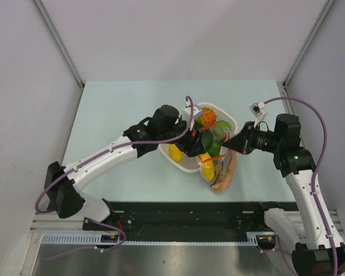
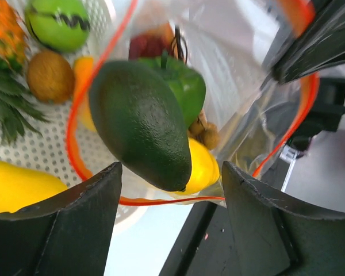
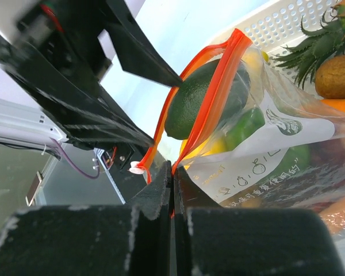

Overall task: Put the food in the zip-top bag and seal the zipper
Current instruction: Place the fake fruit in the zipper food storage bag.

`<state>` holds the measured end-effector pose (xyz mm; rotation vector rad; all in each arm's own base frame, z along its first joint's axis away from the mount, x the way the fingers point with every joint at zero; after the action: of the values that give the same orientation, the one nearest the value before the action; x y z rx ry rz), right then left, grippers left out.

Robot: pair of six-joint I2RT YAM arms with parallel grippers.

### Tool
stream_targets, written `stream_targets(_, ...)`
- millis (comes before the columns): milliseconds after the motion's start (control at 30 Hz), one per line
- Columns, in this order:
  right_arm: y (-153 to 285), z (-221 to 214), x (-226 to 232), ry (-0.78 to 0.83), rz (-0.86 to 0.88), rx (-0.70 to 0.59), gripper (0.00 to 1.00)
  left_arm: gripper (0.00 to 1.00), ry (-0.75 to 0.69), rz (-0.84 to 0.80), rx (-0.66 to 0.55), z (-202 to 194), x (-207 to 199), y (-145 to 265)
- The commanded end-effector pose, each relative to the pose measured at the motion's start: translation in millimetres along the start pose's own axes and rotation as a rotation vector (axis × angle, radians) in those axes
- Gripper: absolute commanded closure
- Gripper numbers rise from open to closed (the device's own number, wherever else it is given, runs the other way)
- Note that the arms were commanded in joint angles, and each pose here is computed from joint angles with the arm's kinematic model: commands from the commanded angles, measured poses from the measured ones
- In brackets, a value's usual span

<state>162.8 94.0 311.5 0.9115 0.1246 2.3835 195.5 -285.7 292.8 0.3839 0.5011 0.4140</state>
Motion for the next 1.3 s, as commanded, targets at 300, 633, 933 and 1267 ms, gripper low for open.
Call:
stream_targets(300,2,10,12,0.092,0.051,-0.053,1.0,0.29,-0.062,0.078,0.089,0,-7,-20)
stream_targets(633,1,10,12,0.097,0.064,-0.049,1.0,0.4,-0.079,0.113,0.108,7,-1,-32)
stream_targets(933,-2,9,9,0.096,0.068,-0.035,1.0,0.74,-0.259,-0.024,0.101,19,-14,-13)
stream_targets(1267,-5,6,14,0.141,0.119,-0.009,1.0,0.62,-0.196,-0.154,0.244,32,-24,-37)
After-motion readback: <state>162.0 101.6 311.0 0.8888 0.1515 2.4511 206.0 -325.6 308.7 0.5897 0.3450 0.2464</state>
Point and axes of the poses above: each gripper's point midway between its finger pads, its own y axis back along the fingers, its own x axis along the line the jaws close on, z = x × y, the point moved 9 cm from there along y, back along the fingers, and after that the axes turned 2 degrees about y, right-handed, at the moved point
